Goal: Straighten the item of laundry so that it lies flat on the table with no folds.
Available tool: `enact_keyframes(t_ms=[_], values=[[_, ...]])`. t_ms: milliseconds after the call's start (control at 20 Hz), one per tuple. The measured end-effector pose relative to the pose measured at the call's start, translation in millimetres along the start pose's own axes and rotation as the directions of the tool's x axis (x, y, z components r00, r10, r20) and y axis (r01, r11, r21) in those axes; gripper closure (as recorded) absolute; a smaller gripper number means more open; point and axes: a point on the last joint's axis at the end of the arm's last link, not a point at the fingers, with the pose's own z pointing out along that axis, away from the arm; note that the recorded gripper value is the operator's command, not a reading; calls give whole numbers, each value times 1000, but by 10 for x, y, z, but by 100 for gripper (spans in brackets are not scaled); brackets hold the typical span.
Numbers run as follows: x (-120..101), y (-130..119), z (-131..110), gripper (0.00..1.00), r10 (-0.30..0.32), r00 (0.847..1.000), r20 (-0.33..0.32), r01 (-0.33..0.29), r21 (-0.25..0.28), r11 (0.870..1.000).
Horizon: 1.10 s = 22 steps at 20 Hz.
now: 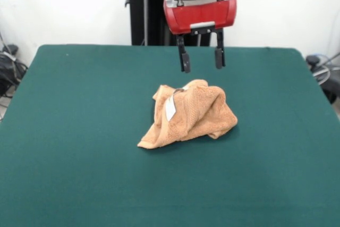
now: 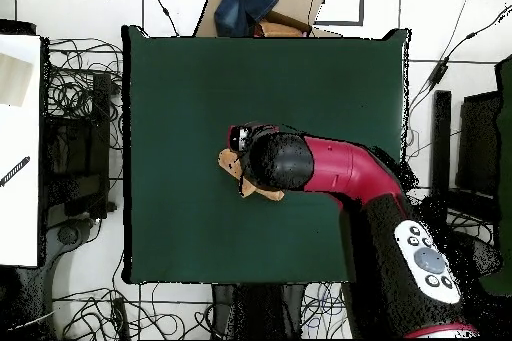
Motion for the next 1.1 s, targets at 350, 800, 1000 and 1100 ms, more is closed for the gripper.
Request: enact_keyframes(t_ms=[350,800,1000,1100], values=[[75,29,26,0,-2,1000,-15,2,-7,1000],[69,42,26,0,-4,1000,-14,3,-9,1000],[68,43,26,0,-4,1000,-14,3,-9,1000],[68,43,26,0,-4,1000,-14,4,-9,1000]])
